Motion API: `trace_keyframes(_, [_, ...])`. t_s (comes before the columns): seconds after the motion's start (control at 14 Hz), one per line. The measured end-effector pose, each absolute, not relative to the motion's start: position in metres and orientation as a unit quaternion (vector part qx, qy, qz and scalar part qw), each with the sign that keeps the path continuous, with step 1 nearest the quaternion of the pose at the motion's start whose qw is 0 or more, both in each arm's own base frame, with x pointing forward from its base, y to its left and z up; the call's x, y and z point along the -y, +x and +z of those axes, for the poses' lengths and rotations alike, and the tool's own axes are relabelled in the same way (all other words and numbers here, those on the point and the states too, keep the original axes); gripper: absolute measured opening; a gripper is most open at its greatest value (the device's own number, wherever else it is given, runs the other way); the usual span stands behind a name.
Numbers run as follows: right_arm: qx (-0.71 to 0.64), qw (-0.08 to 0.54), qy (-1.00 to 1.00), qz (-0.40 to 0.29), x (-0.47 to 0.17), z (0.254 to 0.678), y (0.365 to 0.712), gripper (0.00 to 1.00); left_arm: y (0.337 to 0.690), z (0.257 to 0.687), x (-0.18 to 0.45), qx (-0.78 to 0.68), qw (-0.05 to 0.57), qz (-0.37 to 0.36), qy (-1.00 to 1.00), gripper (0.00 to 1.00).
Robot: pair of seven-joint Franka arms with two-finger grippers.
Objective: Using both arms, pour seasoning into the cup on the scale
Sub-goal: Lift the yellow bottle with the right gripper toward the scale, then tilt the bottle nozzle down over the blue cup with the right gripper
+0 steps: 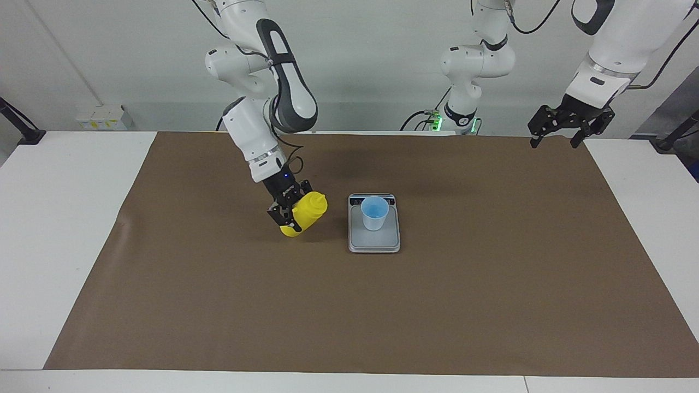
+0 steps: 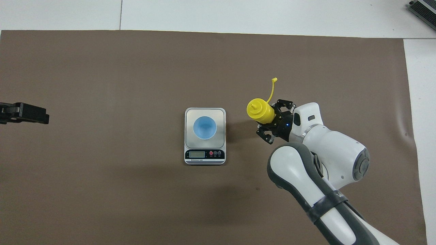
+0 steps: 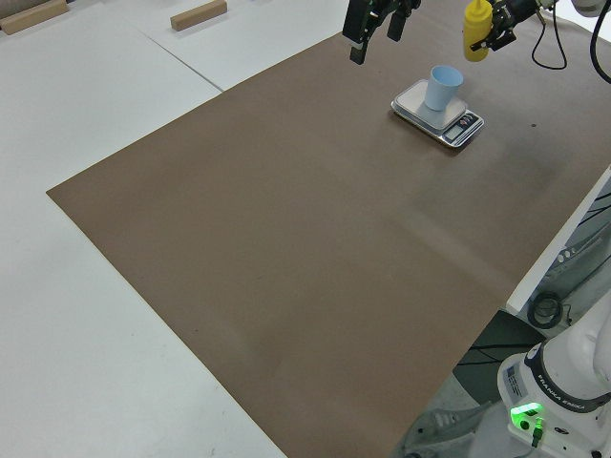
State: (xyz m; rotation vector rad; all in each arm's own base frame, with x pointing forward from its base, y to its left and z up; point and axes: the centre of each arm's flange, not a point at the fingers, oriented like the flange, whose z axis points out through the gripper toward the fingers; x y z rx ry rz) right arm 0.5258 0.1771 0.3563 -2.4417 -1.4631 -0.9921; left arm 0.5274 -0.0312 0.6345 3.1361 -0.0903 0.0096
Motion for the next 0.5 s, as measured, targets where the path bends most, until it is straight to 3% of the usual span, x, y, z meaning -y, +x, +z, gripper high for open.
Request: trace_keyframes(0.5, [0.472, 0.048, -0.815, -0.333, -0.195, 0.386, 0.554, 0.58, 0.527, 0.634, 0.031, 0.029, 0.002, 0.002, 1.0, 1.0])
